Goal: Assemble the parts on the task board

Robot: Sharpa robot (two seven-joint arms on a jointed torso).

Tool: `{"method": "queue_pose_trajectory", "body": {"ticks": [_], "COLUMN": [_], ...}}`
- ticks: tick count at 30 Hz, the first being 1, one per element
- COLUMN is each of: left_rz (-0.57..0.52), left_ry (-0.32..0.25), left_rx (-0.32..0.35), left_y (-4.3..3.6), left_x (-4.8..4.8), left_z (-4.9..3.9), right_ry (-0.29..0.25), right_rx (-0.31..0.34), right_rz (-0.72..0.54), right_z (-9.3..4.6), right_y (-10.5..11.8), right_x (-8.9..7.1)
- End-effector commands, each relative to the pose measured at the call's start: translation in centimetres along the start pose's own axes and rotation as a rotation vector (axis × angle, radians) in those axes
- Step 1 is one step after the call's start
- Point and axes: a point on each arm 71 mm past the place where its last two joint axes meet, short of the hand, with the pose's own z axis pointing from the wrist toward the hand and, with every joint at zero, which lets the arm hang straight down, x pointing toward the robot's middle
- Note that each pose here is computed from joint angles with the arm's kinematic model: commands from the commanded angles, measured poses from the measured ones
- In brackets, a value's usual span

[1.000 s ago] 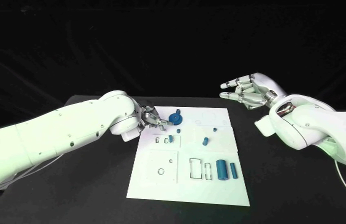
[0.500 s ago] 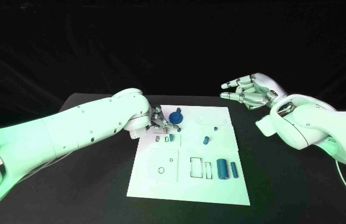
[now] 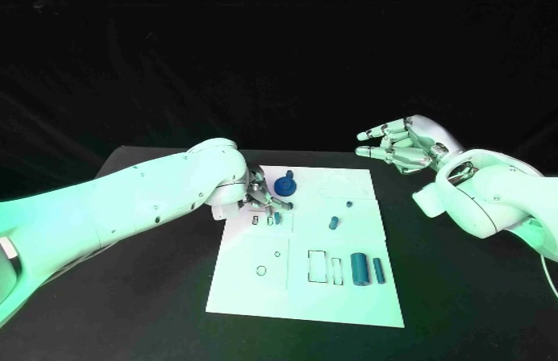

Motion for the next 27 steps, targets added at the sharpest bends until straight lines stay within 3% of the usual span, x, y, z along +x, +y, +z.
{"method": "queue_pose_trajectory", "body": {"ticks": [1, 27], "left_rz": [0.033, 0.064], "left_ry": [0.02, 0.049], "left_rx": [-0.008, 0.004], "left_y": [-0.12, -0.94], "left_x": [0.11, 0.52], "left_z": [0.07, 0.33], "right_ry": [0.021, 0.069], "right_rx": [-0.009, -0.028], "right_rz": [-0.019, -0.043], "right_z": [0.04, 0.28], "right_y": [0.11, 0.45], "right_x": [0.24, 1.06]}}
